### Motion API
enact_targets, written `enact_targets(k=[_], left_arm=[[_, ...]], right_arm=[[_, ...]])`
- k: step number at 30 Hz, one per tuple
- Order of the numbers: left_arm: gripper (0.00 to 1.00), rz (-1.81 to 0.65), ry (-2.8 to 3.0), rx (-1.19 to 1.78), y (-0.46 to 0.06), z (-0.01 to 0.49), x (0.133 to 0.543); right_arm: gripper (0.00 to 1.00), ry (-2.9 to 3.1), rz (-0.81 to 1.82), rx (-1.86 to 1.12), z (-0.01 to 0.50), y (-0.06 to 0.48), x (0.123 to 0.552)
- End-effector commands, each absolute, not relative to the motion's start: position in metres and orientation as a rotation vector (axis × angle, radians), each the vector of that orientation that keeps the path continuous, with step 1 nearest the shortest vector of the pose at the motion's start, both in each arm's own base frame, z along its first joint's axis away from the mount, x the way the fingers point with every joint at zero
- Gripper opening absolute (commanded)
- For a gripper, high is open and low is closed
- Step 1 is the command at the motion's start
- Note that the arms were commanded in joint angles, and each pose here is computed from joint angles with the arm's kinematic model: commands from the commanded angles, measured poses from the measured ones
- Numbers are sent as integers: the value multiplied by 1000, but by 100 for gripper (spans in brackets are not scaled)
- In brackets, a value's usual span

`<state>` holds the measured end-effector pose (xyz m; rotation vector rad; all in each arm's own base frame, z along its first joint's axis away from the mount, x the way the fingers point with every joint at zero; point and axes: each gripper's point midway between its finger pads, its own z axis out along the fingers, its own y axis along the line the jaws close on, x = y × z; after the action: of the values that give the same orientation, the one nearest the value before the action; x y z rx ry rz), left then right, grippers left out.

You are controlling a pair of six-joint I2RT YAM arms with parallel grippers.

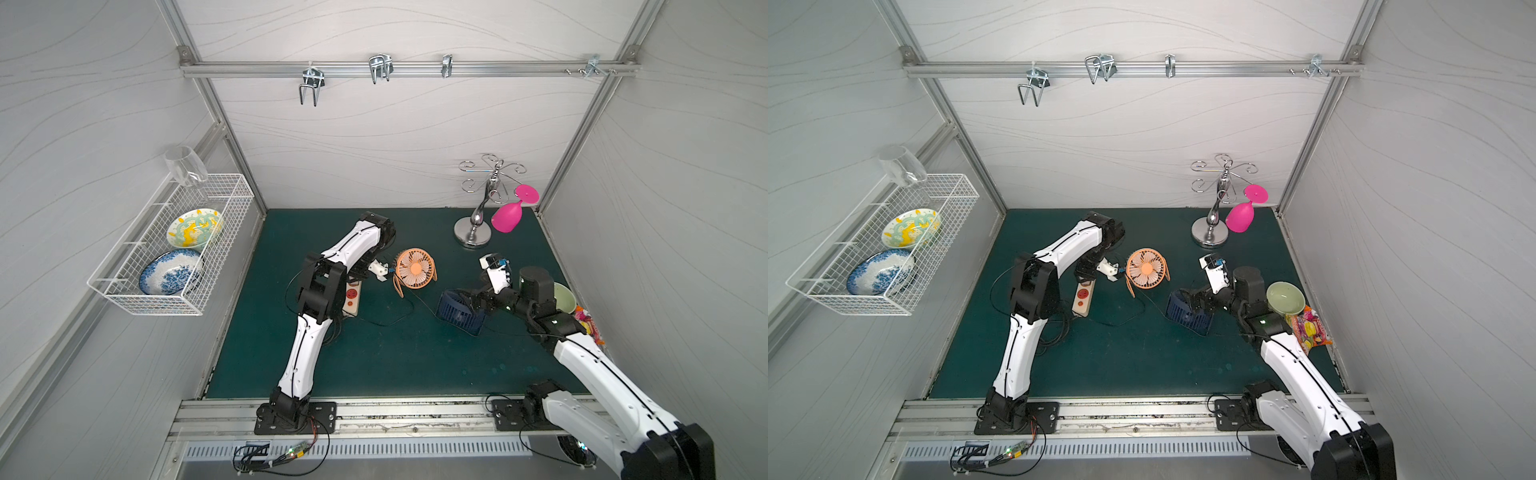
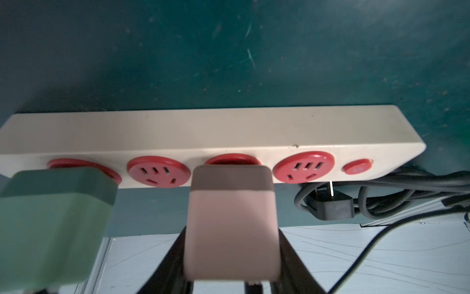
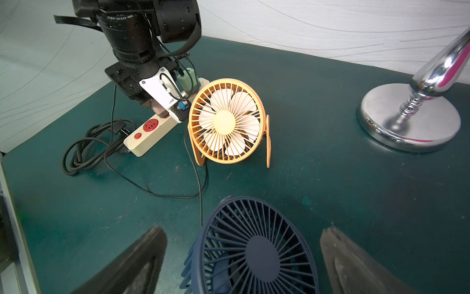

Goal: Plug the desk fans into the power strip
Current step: Insert the plug into the socket, then reset both arms

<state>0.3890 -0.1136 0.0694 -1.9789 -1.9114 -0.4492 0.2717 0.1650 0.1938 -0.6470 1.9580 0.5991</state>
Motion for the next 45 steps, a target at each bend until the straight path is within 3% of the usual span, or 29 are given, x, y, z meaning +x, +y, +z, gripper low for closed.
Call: enact_targets(k=[1,14,19,28,35,45], left_arm=[[0,-119,-2030,-2051,-174,-12,379],[1,-101,-2093,-2104,-178,-8,382],[30,-159,-2172,-2196,-186,29,400],[58,-243,-2226,-2276,-179,89,404],[80,-207,-2240,-2217,-150,95,385],[87,-64,-2405,-2195,-140,139,370]], right_arm=[[99,1937,594,-659,198,166,270],[99,1929,592,-667,202,166,268],[99,1928,594,-675,203,167,266],[99,1924,590,-685,205,168,265],[99,1927,586,-688,204,168,264],[99,1930,577,-686,203,167,265]])
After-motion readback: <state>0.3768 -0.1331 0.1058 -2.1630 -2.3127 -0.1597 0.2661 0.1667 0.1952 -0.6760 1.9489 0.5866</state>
